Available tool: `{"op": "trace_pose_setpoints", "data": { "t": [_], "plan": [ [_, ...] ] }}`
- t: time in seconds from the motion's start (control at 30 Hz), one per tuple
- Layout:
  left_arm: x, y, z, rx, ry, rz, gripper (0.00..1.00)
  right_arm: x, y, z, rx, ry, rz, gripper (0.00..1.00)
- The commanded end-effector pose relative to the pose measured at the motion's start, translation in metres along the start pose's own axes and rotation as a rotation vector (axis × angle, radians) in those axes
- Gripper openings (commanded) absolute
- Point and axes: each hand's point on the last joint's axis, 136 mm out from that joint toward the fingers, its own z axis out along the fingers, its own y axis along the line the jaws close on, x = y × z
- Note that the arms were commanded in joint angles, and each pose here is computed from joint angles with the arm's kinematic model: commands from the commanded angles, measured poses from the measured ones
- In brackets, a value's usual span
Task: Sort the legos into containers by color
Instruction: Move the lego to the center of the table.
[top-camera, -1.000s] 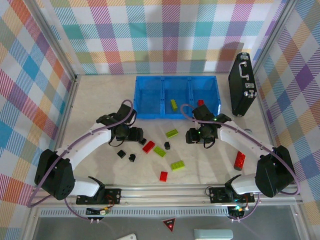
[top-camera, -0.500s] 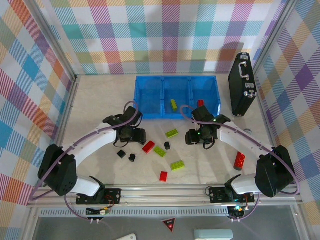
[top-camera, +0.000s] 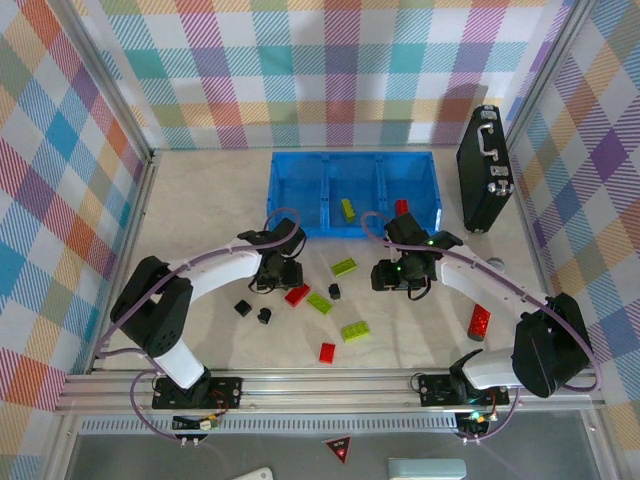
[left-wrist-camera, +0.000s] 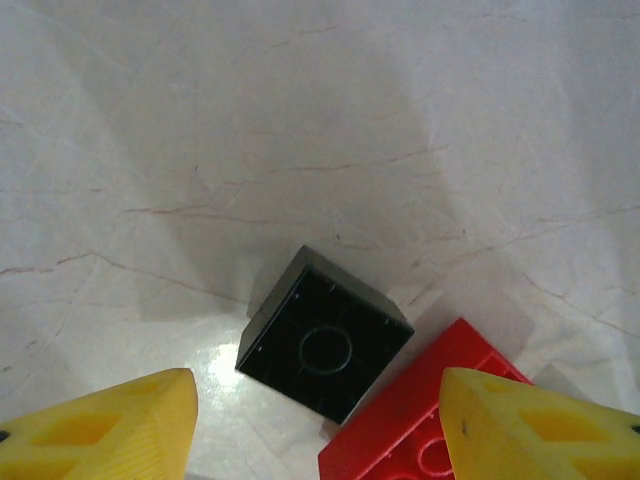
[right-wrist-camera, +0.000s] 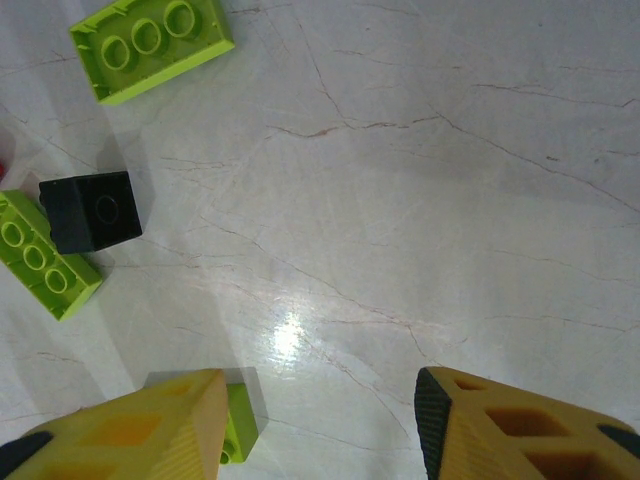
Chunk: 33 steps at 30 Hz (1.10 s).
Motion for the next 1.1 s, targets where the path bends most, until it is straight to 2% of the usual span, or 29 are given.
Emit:
{"op": "trace_pose_setpoints", "data": {
  "t": [0.0, 0.57, 0.8, 1.07],
  "plan": [
    [-0.009, -0.004, -0.002, -0.025, -0.019, 0.017, 0.64, 0.002, 0.004, -0.007, -0.015, -0.003, 0.003, 0.54],
    [-0.012, 0.002, 0.013, -0.090, 0.042, 0.153, 0.63, 0.003, 0.006, -0.012, -0.021, -0.013, 0.011, 0.54],
    [-0.013, -0.001, 0.021, -0.082, 0.078, 0.174, 0.60, 0.001, 0.007, -0.017, -0.020, -0.024, 0.014, 0.54],
    [-0.008, 0.016, 0.017, -0.108, 0.089, 0.178, 0.60, 0.001, 0.007, -0.022, -0.017, -0.030, 0.019, 0.54]
  ]
}}
